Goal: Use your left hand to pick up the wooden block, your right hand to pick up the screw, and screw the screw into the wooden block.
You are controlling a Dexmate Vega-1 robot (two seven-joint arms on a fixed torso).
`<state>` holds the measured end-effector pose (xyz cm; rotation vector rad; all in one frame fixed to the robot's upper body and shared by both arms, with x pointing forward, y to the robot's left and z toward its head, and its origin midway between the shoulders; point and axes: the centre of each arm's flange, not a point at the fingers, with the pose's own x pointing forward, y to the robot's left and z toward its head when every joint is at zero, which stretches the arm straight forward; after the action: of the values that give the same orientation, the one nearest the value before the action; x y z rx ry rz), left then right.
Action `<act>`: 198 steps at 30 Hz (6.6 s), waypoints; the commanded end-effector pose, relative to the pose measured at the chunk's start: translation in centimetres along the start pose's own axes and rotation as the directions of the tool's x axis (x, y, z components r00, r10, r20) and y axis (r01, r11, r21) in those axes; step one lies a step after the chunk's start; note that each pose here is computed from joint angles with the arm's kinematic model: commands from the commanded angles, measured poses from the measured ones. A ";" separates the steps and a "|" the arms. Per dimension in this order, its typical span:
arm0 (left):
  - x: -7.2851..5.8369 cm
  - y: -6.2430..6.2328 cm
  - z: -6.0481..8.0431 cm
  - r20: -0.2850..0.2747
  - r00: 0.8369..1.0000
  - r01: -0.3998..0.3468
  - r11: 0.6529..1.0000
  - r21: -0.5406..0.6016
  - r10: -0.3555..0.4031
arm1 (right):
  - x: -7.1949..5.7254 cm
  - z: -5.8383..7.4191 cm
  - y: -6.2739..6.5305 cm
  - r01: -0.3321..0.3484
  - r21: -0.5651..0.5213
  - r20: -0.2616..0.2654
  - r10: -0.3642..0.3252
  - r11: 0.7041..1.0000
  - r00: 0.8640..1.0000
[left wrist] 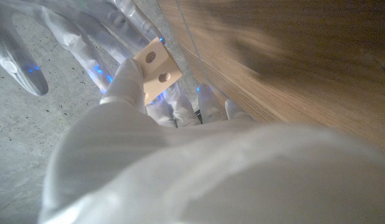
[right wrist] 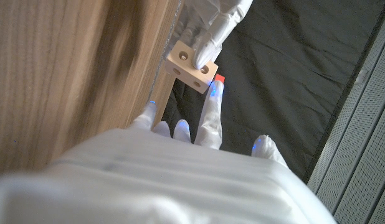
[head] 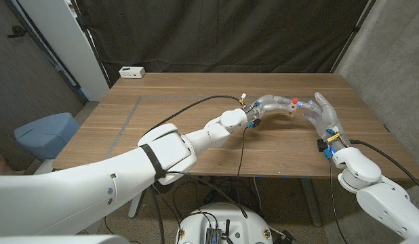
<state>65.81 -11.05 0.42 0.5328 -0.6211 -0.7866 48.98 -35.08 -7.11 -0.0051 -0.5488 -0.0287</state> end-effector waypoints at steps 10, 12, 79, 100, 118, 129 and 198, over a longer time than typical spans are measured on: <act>-0.2 -0.3 0.2 0.024 1.000 0.005 1.000 0.009 -0.005 | -0.9 -0.2 -0.4 0.006 0.005 0.010 -0.006 1.000 1.000; -0.2 -0.3 0.3 0.030 1.000 0.006 1.000 0.012 -0.006 | -1.0 -0.1 -0.5 0.018 0.002 0.012 -0.018 1.000 1.000; -0.2 -0.3 0.2 0.030 1.000 0.009 1.000 0.007 -0.009 | 1.6 0.5 0.2 -0.076 -0.015 0.030 0.077 0.997 0.997; -0.3 -0.4 0.2 0.034 0.999 0.010 1.000 0.005 -0.010 | 1.1 0.2 0.1 -0.050 -0.010 0.026 0.050 0.999 0.998; -0.3 -0.3 0.1 0.028 1.000 0.007 1.000 0.000 -0.007 | 1.0 0.2 0.1 -0.024 -0.008 0.022 0.024 1.000 0.999; -0.2 0.0 0.0 0.011 1.000 0.002 1.000 -0.003 -0.002 | 1.0 0.4 0.1 -0.009 -0.014 0.021 0.009 1.000 1.000; -0.1 0.1 0.0 0.009 1.000 0.000 1.000 -0.001 0.000 | -0.4 0.6 -0.6 0.032 -0.018 0.022 -0.032 0.999 0.999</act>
<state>65.72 -11.00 0.33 0.5274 -0.6270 -0.7915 48.84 -35.41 -6.80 -0.0171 -0.5691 -0.0264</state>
